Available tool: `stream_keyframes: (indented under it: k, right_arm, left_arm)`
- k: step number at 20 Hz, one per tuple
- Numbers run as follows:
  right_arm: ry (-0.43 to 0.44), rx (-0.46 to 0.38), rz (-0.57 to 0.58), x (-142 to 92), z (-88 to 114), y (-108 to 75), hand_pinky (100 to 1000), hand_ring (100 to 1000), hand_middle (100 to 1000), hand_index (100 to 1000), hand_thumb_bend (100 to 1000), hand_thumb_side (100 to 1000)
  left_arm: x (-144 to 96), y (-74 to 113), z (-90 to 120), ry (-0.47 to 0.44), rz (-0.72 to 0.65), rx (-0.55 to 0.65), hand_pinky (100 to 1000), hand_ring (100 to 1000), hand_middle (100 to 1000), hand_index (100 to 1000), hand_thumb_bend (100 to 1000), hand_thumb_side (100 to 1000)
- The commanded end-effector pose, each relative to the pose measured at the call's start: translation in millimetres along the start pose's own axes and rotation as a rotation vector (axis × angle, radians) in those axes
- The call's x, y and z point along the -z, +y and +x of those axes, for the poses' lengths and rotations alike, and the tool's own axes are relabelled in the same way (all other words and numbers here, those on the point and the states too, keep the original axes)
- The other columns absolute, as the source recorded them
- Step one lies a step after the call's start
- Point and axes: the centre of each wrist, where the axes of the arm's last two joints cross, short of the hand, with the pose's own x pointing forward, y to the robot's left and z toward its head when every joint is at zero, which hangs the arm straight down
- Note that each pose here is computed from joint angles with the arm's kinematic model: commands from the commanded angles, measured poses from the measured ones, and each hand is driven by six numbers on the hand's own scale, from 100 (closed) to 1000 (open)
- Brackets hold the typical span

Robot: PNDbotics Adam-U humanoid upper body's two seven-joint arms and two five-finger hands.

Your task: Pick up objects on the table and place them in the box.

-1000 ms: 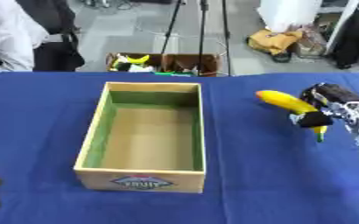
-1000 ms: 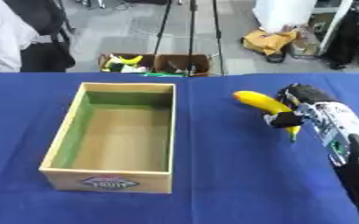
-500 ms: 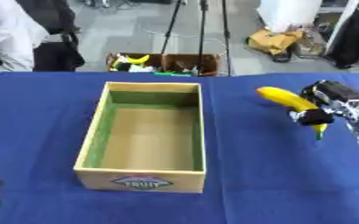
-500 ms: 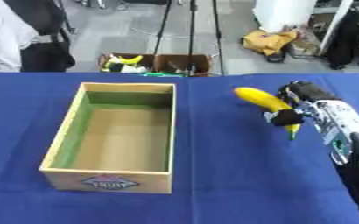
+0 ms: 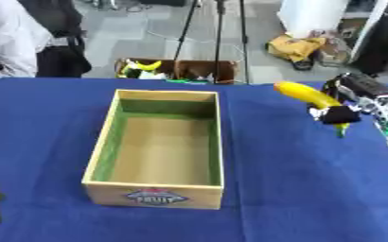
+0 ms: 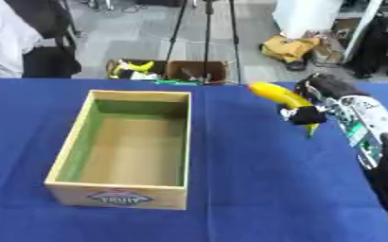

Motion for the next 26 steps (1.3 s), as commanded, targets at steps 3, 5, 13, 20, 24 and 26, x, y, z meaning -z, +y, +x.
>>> stream_keyframes:
  k: [3, 5, 13, 20, 24, 26]
  right_arm:
    - [-0.018, -0.028, -0.063, -2.7, -3.5, -30.1, 255, 586, 550, 664, 110, 656]
    - [-0.029, -0.032, -0.068, -1.9, -0.9, -33.4, 255, 586, 550, 664, 108, 663]
    - [-0.093, -0.04, -0.085, 2.5, 14.5, -48.1, 257, 586, 549, 664, 110, 676]
    - [-0.153, -0.041, -0.112, 7.8, 33.5, -62.0, 257, 583, 543, 661, 112, 691]
    - [-0.186, -0.037, -0.121, 10.6, 44.4, -68.7, 258, 583, 542, 661, 113, 696]
    - [-0.199, -0.036, -0.127, 11.7, 49.2, -72.0, 258, 583, 541, 661, 114, 701]
  left_arm:
    - [5.0, 4.3, 6.2, -0.026, -0.01, 0.018, 320, 518, 538, 689, 100, 971]
    - [4.9, 4.6, 6.2, -0.025, -0.01, 0.018, 320, 518, 538, 689, 100, 971]
    - [4.4, 5.9, 6.1, -0.021, -0.012, 0.022, 321, 518, 538, 688, 100, 970]
    - [4.0, 6.5, 6.0, -0.016, -0.014, 0.025, 321, 517, 537, 688, 100, 969]
    - [3.8, 6.8, 6.0, -0.014, -0.015, 0.026, 321, 517, 537, 688, 100, 968]
    - [3.8, 7.0, 6.0, -0.012, -0.016, 0.026, 321, 517, 537, 688, 100, 969]
